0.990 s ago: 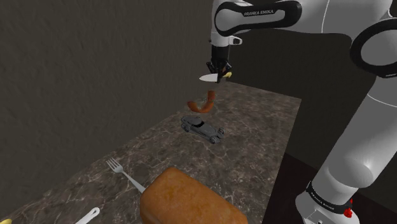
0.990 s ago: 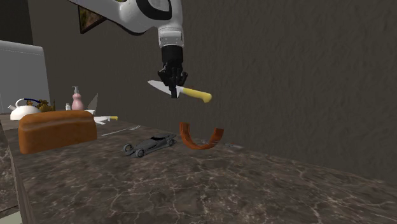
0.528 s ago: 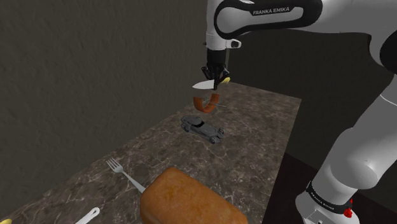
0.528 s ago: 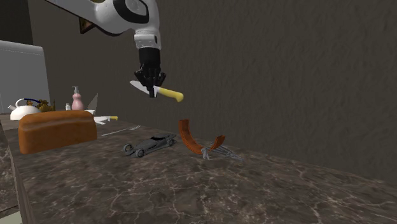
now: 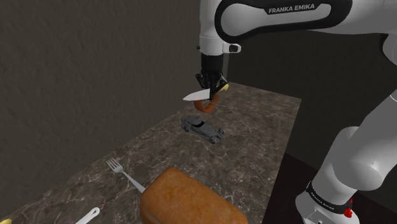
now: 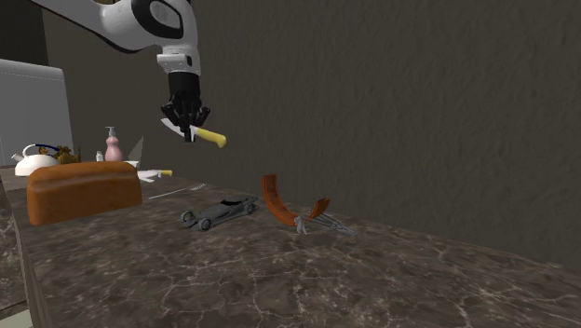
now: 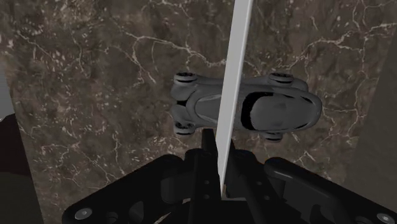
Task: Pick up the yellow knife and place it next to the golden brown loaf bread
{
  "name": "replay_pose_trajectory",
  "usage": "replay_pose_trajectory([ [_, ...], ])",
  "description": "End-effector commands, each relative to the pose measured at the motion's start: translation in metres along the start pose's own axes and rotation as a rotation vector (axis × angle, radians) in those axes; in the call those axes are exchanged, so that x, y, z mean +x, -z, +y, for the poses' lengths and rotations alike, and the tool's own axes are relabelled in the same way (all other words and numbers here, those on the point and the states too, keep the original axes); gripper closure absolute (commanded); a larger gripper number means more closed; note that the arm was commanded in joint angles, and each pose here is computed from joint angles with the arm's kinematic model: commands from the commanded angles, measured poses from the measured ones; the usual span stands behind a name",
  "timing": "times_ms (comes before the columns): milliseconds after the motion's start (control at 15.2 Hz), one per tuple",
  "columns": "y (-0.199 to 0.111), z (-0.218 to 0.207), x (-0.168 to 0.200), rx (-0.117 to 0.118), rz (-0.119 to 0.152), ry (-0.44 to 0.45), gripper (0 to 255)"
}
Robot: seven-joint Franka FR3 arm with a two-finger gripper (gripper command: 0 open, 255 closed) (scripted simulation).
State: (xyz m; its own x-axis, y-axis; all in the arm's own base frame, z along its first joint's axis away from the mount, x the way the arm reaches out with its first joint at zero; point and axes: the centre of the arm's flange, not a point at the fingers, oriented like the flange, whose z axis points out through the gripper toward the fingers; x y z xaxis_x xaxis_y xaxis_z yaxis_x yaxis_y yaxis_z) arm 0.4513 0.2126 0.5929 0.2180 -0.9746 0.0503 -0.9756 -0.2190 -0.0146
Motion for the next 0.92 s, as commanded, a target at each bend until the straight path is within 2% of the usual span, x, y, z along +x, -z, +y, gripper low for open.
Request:
replay_pose_trajectory([
  [0,-0.001,0.009,-0.023,0.0,0.0,-0.001,255],
  [462,0.004,0.04,-0.106,0.0,0.0,-0.001,255],
  [858,-0.027,0.041,-0.108,0.0,0.0,-0.001,255],
])
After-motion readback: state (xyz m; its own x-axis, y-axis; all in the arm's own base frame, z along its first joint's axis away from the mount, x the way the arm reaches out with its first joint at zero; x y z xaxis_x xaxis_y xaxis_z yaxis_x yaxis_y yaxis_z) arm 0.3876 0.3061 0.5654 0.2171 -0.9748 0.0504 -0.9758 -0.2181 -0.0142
